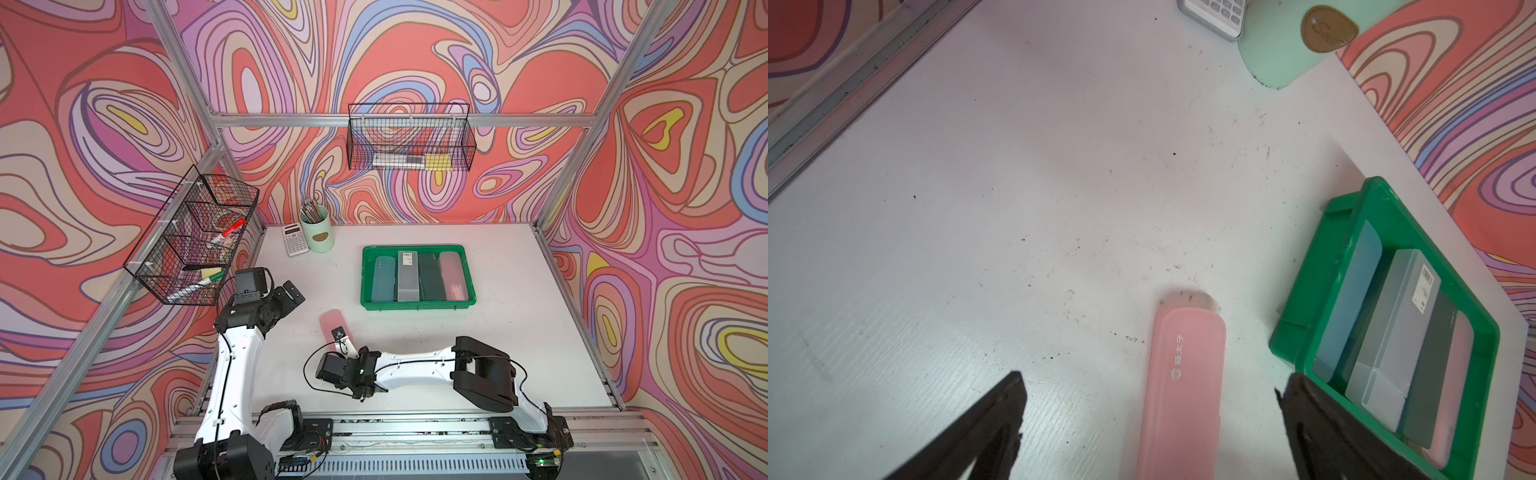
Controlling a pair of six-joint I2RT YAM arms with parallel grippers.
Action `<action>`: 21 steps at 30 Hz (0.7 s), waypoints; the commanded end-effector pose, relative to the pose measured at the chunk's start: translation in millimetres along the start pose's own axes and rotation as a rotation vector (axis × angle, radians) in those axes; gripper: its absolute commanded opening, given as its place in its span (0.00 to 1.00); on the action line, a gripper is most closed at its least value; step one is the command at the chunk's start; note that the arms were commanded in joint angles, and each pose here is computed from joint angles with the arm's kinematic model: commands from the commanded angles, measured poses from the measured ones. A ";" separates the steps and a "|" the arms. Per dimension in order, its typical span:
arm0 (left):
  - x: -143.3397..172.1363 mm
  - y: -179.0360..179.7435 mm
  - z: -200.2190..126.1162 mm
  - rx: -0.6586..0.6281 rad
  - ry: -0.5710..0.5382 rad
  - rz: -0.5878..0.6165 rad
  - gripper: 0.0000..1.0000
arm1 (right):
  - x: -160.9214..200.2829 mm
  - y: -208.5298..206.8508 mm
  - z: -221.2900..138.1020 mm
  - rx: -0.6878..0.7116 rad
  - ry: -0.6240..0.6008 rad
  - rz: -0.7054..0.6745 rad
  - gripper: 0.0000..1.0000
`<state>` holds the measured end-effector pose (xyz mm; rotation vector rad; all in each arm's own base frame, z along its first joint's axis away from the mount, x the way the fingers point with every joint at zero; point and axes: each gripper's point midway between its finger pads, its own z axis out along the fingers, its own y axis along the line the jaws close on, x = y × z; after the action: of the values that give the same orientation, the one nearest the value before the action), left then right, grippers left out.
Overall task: Put the pencil case into the storage box
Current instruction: Pick up the pencil case from the center of the board, then place the pencil case at the storage box.
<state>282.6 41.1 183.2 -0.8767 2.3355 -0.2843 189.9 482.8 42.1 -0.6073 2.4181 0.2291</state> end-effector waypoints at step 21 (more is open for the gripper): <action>-8.2 -86.5 -37.6 0.089 -0.056 0.178 0.99 | -148.8 -129.9 -60.1 0.080 -0.192 0.282 0.57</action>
<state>301.0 -12.1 252.4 -0.6455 2.2906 -0.3212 294.4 426.0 152.2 -0.3150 2.3148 0.2606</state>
